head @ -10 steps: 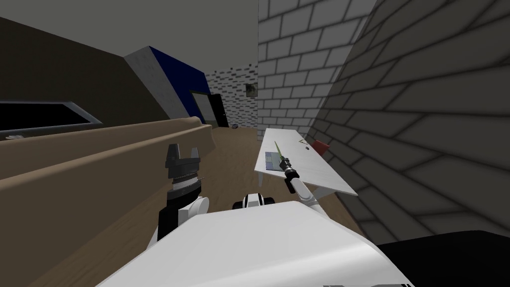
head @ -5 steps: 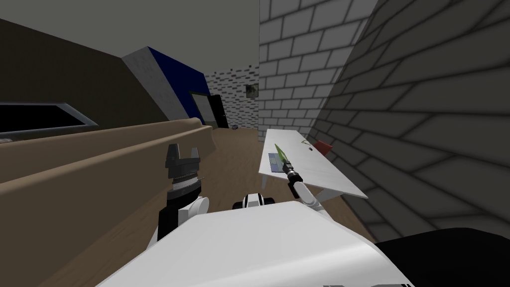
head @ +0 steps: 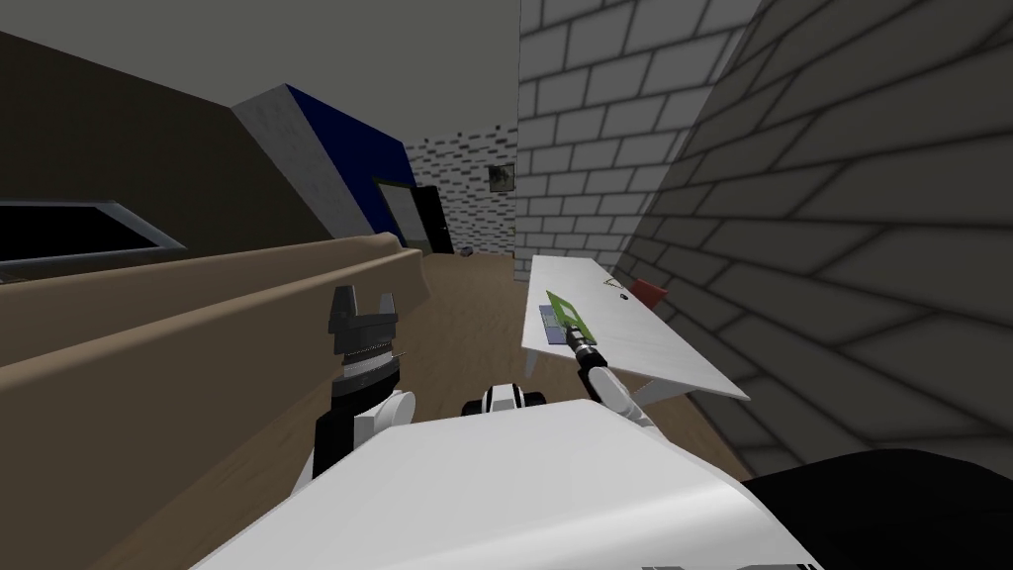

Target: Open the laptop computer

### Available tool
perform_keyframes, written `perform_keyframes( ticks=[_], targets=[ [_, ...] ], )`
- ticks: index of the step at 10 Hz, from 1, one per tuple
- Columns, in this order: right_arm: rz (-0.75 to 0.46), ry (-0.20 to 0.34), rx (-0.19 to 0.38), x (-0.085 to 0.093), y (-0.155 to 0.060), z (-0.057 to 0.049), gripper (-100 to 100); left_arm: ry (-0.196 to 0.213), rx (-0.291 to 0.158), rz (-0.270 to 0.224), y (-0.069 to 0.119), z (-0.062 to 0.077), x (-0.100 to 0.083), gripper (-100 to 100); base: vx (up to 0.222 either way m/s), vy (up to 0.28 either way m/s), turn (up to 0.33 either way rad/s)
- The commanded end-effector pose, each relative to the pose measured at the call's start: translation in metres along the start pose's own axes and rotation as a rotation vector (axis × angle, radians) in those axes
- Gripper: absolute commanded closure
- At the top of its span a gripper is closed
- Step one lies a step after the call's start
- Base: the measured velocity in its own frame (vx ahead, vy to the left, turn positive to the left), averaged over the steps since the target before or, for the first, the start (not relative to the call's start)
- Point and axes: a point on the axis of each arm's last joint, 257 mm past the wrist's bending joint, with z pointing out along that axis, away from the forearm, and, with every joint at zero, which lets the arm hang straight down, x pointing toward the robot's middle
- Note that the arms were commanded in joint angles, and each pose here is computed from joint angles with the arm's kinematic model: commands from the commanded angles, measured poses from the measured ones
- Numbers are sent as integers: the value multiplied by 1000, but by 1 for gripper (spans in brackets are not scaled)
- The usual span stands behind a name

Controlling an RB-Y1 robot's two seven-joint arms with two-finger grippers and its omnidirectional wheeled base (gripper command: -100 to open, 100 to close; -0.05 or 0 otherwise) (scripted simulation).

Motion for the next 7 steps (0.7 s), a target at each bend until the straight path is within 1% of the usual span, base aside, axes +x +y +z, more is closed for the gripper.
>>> perform_keyframes(
  ticks=[1,2,3,7],
  targets=[
    [-117,30,-35,5,26,-12,100,0,0,0,0,0,0,0,99,79,8],
    [-156,38,-46,7,34,-16,100,0,0,0,0,0,0,0,81,88,-21],
    [-127,20,-36,13,18,-11,-100,0,0,0,0,0,0,0,45,85,-95],
    [-130,-8,-30,28,-3,-9,-100,0,0,0,0,0,0,0,10,57,-85]
  ],
)
